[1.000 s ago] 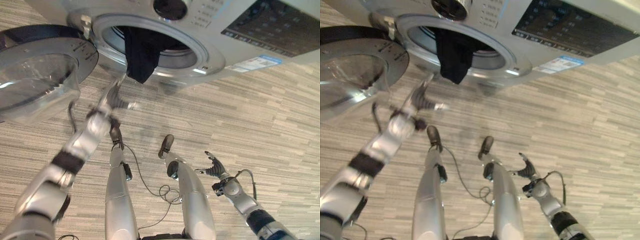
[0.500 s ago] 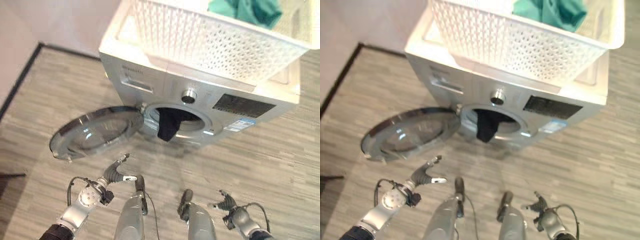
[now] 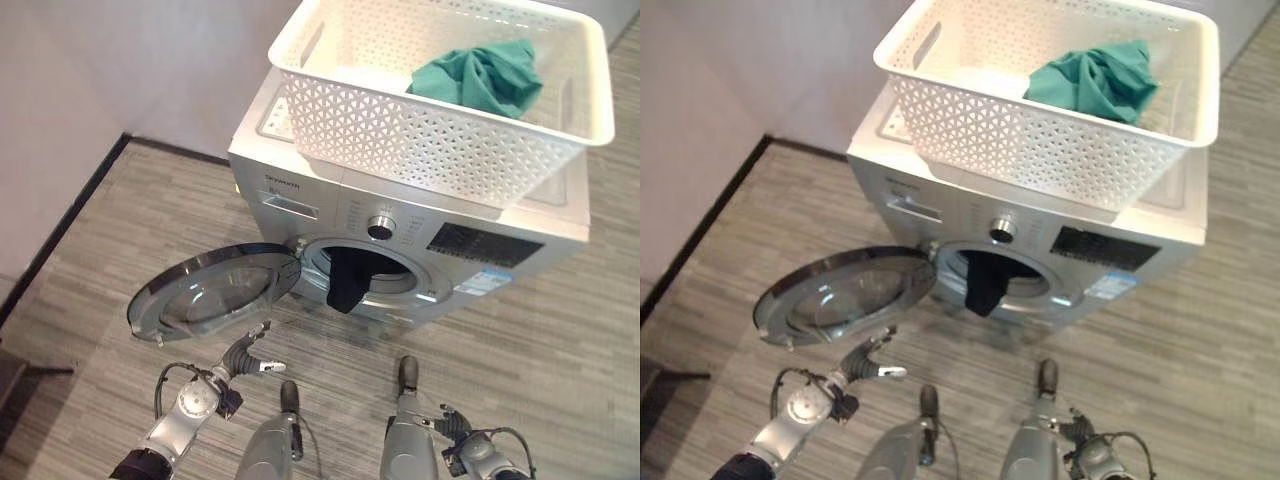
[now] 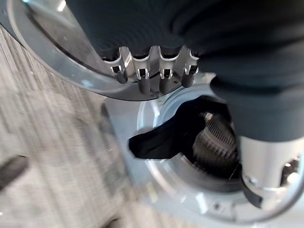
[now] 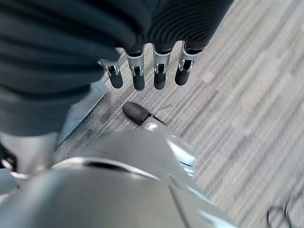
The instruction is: Grab the laundry basket,head to the washer,open it,put in the laundry and shut it.
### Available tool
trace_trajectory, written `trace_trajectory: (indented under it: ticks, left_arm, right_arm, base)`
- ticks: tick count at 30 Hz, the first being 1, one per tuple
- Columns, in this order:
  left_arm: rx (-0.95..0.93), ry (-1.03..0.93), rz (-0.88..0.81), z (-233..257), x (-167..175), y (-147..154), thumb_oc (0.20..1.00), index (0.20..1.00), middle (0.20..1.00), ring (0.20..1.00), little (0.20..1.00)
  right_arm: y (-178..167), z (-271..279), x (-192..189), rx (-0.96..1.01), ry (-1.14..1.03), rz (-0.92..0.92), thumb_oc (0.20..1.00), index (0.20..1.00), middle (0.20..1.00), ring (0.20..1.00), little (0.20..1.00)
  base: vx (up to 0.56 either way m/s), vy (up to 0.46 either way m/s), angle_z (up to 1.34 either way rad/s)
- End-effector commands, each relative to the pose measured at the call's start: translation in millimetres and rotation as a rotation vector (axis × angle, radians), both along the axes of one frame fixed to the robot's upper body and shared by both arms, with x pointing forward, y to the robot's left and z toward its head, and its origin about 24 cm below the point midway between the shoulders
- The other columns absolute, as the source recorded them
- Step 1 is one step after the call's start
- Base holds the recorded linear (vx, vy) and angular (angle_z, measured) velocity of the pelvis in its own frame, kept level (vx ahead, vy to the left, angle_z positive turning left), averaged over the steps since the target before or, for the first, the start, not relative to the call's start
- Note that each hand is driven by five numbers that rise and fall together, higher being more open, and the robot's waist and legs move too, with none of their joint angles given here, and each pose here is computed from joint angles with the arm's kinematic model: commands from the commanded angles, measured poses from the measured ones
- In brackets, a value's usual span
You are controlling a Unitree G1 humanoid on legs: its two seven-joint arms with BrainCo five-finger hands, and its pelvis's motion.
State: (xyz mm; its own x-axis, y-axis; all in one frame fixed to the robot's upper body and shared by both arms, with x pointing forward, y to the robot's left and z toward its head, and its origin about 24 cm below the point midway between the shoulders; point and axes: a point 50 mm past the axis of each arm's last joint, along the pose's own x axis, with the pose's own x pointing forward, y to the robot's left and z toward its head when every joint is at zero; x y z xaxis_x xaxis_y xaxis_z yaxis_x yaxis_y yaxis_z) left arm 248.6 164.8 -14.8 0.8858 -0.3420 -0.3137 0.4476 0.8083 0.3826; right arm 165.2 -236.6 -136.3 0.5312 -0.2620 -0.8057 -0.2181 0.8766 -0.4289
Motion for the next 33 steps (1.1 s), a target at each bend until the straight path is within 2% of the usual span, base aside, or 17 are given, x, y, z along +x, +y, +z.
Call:
trace_trajectory:
  ticks: [1, 3, 5, 6, 7, 12, 14, 16, 17, 18, 19, 20, 24, 33]
  left_arm:
    - [-0.059, -0.127, -0.007, 24, 5, -6, 1.000, 1.000, 1.000, 1.000, 1.000]
    - [-0.097, -0.143, 0.003, 28, 7, -12, 1.000, 1.000, 1.000, 1.000, 1.000]
    - [-0.144, -0.149, -0.008, 32, 9, -22, 1.000, 1.000, 1.000, 1.000, 1.000]
    - [-0.167, -0.155, -0.032, 35, 11, -33, 1.000, 1.000, 1.000, 1.000, 1.000]
    - [-0.172, -0.160, -0.051, 36, 12, -39, 1.000, 1.000, 1.000, 1.000, 1.000]
    - [-0.187, -0.169, -0.119, 41, 16, -62, 1.000, 1.000, 1.000, 1.000, 1.000]
    - [-0.196, -0.176, -0.142, 43, 18, -71, 1.000, 1.000, 1.000, 1.000, 1.000]
    - [-0.195, -0.187, -0.176, 46, 20, -82, 1.000, 1.000, 1.000, 1.000, 1.000]
    - [-0.195, -0.188, -0.177, 47, 20, -82, 1.000, 1.000, 1.000, 1.000, 1.000]
    - [-0.212, -0.203, -0.179, 52, 21, -83, 1.000, 1.000, 1.000, 1.000, 1.000]
    - [-0.213, -0.206, -0.182, 53, 22, -84, 1.000, 1.000, 1.000, 1.000, 1.000]
    - [-0.231, -0.222, -0.177, 58, 23, -83, 1.000, 1.000, 1.000, 1.000, 1.000]
    - [-0.254, -0.252, -0.172, 66, 26, -82, 1.000, 1.000, 1.000, 1.000, 1.000]
    - [-0.342, -0.296, -0.143, 80, 24, -77, 1.000, 1.000, 1.000, 1.000, 1.000]
  right_arm:
    - [-5, 11, 21, -0.040, -0.078, -0.039, 1.000, 1.000, 1.000, 1.000, 1.000]
    - [0, 20, 42, -0.036, -0.132, -0.063, 1.000, 1.000, 1.000, 1.000, 1.000]
    - [-2, 36, 68, -0.017, -0.223, -0.162, 1.000, 1.000, 1.000, 1.000, 1.000]
    - [-13, 55, 90, -0.011, -0.308, -0.284, 1.000, 1.000, 1.000, 1.000, 1.000]
    - [-19, 65, 101, -0.013, -0.350, -0.325, 1.000, 1.000, 1.000, 1.000, 1.000]
    - [-33, 103, 135, 0.027, -0.501, -0.456, 1.000, 1.000, 1.000, 1.000, 1.000]
    - [-34, 124, 153, 0.087, -0.589, -0.529, 1.000, 1.000, 1.000, 1.000, 1.000]
    - [-48, 153, 169, 0.206, -0.726, -0.714, 1.000, 1.000, 1.000, 1.000, 1.000]
    - [-48, 153, 169, 0.206, -0.726, -0.714, 1.000, 1.000, 1.000, 1.000, 1.000]
    - [-65, 177, 176, 0.280, -0.844, -0.869, 1.000, 1.000, 1.000, 1.000, 1.000]
    - [-66, 179, 176, 0.282, -0.849, -0.872, 1.000, 1.000, 1.000, 1.000, 1.000]
    - [-82, 200, 179, 0.339, -0.938, -0.976, 1.000, 1.000, 1.000, 1.000, 1.000]
    - [-107, 225, 177, 0.399, -1.022, -1.110, 1.000, 1.000, 1.000, 1.000, 1.000]
    - [-139, 258, 169, 0.355, -1.123, -1.174, 1.000, 1.000, 1.000, 1.000, 1.000]
  base:
    - [-0.05, -0.083, 0.38]
    - [-0.08, -0.130, 0.12]
    - [-0.12, -0.118, 0.10]
    - [-0.10, -0.078, 0.24]
    - [-0.06, -0.062, 0.34]
    - [-0.04, -0.021, 0.32]
    - [-0.04, -0.009, 0.41]
    - [-0.04, 0.004, 0.27]
    - [-0.03, 0.005, 0.31]
    - [-0.02, -0.001, 0.36]
    - [0.05, -0.030, 0.51]
    - [0.06, -0.025, 0.36]
    - [0.00, 0.047, 0.29]
    - [0.00, 0.028, 0.14]
